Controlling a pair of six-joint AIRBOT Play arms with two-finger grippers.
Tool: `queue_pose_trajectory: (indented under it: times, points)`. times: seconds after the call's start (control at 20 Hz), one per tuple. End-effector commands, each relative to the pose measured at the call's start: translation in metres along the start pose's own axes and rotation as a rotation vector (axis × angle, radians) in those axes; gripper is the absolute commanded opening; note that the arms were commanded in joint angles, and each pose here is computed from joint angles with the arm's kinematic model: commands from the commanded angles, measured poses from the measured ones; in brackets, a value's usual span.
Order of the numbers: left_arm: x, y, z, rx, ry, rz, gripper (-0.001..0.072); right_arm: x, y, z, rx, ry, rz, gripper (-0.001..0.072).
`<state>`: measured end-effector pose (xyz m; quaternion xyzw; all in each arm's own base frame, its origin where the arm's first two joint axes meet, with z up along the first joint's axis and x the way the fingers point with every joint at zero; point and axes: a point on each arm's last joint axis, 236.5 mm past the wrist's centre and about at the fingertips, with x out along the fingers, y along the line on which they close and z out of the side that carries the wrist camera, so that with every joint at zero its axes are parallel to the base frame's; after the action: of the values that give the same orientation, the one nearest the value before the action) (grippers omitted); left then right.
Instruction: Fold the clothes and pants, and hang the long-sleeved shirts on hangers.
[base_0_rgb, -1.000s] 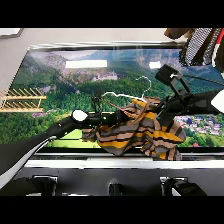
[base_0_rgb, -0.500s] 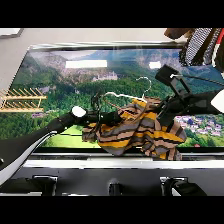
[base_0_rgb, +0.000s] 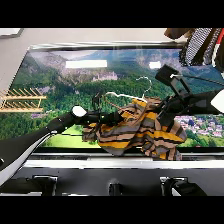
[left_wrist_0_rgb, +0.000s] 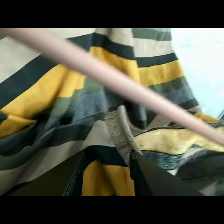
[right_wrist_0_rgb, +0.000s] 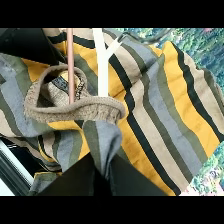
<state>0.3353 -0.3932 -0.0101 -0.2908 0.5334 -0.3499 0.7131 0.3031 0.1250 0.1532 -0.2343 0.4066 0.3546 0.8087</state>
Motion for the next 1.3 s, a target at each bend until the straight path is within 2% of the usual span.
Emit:
queue_pose_trajectory:
  times: [0.0,0.7,1.15,1.2,1.25]
  points:
    - [-0.001,-0.01,0.007,0.009,-0.015,-0.019,0.0345,0.0,0.0,0.0,0.001,0.002,0.001,0.0032]
    - [0.016,-0.001,-0.013,-0.018,0.059,-0.015,0.0329,0.0,0.001,-0.001,0.001,0.004,0.004,0.0032]
    - [0.018,-0.022,-0.011,-0.015,0.052,-0.061,0.0312,0.0,0.0,-0.001,0.0,0.006,0.002,0.0032]
    - [0.018,-0.023,-0.012,-0.01,0.055,-0.062,0.0143,0.0,0.0,-0.001,0.0,0.006,0.002,0.0032]
    - [0.018,-0.023,-0.014,0.007,0.062,-0.065,0.003,0.0,0.0,-0.002,0.0,0.007,0.002,0.0032]
